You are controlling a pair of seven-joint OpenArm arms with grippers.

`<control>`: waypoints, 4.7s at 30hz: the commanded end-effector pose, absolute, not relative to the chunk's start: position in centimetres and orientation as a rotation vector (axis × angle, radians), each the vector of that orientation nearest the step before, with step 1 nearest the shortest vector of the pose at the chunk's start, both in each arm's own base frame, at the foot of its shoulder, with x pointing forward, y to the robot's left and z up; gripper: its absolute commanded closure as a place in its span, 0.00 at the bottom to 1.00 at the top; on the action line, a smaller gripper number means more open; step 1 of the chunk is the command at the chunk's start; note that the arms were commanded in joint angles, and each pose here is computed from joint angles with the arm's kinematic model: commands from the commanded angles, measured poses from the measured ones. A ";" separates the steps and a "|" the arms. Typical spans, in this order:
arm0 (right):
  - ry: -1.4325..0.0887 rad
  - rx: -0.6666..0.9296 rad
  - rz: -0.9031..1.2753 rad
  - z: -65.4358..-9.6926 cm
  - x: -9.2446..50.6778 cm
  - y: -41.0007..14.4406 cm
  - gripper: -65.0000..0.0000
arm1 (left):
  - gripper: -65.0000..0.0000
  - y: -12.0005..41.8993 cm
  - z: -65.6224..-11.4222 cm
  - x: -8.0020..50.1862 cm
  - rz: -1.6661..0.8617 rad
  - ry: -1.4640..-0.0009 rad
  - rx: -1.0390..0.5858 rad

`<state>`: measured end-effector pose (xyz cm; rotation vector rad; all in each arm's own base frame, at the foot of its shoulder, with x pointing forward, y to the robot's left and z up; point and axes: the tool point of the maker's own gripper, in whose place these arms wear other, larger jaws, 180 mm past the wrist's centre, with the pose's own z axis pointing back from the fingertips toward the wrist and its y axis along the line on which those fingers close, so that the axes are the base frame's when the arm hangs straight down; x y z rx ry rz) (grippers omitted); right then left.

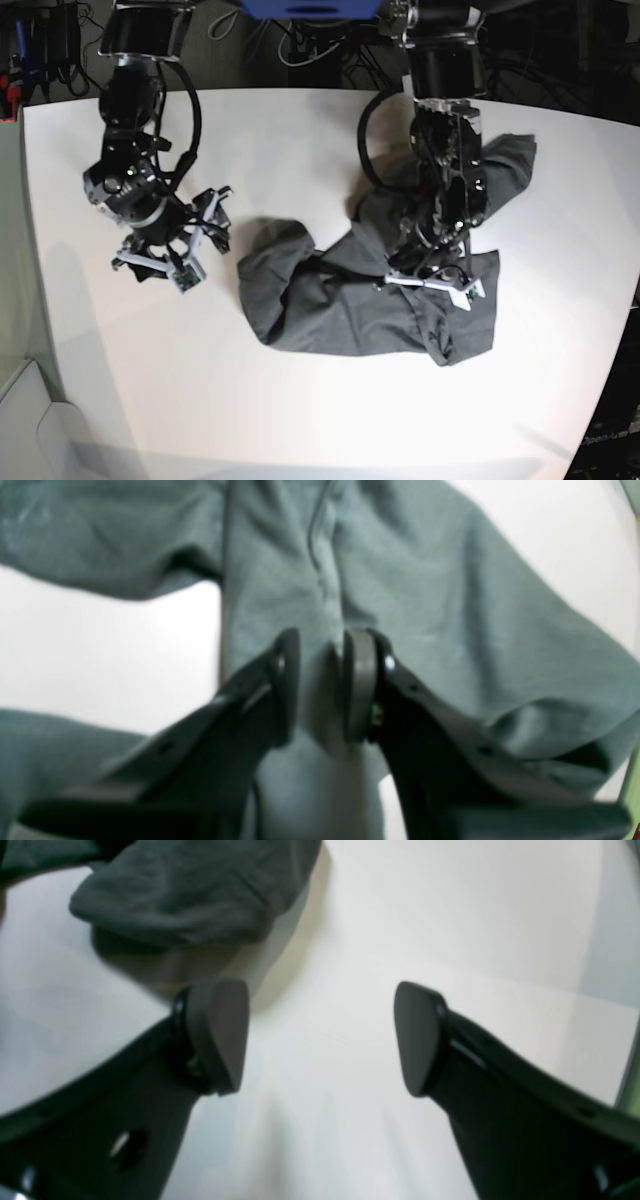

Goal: Layout the t-shirt on the table in an organized manner, then fold the t-shirt properly
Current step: 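Grasp the t-shirt fabric with the left gripper, then drag the grasped fabric away with the left gripper and release it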

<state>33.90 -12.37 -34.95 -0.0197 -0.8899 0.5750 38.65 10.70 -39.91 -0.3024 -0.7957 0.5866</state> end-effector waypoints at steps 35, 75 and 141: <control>-0.944 -0.010 0.567 -33.7 34.6 -12.0 0.29 | 0.85 14.1 -34.5 37.5 0.648 -0.841 -0.347; -0.902 0.012 0.562 -35.4 34.6 -12.0 0.29 | 0.99 14.9 -29.8 38.9 0.624 -1.015 -0.427; -0.849 0.103 0.728 -37.2 32.1 -6.3 0.29 | 0.99 26.2 -10.7 36.2 0.618 -1.565 -0.617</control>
